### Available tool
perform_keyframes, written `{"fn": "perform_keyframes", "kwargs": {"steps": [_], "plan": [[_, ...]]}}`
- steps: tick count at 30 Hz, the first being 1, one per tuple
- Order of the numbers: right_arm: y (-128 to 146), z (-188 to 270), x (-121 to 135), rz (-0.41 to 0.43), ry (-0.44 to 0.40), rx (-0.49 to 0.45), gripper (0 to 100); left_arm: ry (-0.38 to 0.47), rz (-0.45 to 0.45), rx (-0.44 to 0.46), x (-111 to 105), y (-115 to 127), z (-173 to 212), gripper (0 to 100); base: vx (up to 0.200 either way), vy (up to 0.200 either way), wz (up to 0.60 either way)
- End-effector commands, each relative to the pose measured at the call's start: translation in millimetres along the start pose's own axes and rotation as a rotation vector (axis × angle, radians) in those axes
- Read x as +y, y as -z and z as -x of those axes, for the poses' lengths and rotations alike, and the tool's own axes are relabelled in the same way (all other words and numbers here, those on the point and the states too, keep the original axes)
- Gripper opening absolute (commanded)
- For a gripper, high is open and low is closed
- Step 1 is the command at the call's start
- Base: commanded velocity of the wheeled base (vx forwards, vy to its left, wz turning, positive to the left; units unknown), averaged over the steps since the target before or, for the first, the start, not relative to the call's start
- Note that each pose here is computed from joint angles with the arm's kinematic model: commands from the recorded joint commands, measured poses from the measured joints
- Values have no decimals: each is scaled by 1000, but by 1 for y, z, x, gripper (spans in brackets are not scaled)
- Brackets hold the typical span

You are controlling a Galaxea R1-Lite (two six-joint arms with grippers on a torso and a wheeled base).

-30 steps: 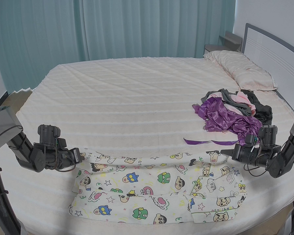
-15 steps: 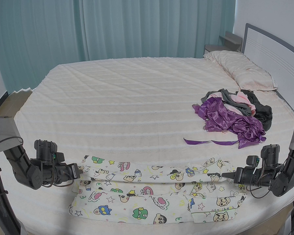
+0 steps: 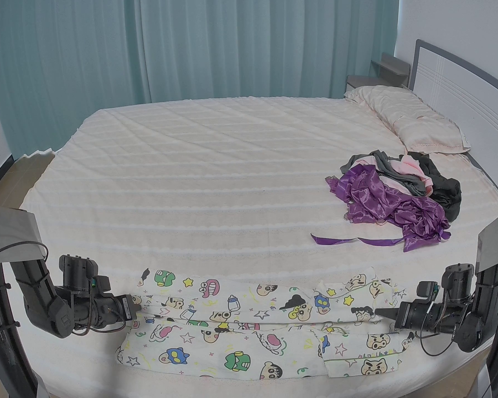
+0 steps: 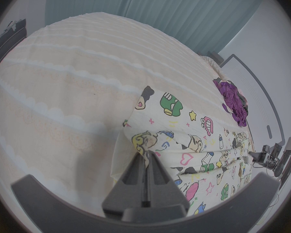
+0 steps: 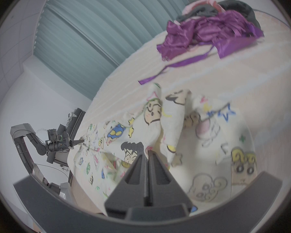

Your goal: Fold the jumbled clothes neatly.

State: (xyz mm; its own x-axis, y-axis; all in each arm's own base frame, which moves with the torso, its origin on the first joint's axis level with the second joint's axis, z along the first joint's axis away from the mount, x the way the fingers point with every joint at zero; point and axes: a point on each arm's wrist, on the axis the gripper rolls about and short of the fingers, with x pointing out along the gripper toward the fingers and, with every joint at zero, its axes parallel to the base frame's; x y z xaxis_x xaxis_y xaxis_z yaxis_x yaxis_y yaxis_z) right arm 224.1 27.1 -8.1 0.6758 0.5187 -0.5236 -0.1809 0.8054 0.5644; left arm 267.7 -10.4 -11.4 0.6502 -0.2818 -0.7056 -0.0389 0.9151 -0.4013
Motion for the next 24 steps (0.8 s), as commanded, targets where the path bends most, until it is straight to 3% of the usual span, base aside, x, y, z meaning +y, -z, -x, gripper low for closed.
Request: {"fn": "perform_keyframes", "kwargs": {"steps": [1,3,4,16,24], "plan": [[19,-2,-9,-52,37,88,0,-7,9,28,3,8,-1,0,0,0,0],[19,0,-9,-65,42,86,0,-7,8,30,3,10,0,0,0,0,0],[18,1,-10,-70,43,82,100,-6,8,29,2,9,0,100,0,0,0],[1,13,5,-196,9,-17,100,-3,17,-19,0,5,19,100,0,0,0],[12,3,7,-231,68,26,100,13,66,-86,-3,-6,32,100,0,0,0]]}}
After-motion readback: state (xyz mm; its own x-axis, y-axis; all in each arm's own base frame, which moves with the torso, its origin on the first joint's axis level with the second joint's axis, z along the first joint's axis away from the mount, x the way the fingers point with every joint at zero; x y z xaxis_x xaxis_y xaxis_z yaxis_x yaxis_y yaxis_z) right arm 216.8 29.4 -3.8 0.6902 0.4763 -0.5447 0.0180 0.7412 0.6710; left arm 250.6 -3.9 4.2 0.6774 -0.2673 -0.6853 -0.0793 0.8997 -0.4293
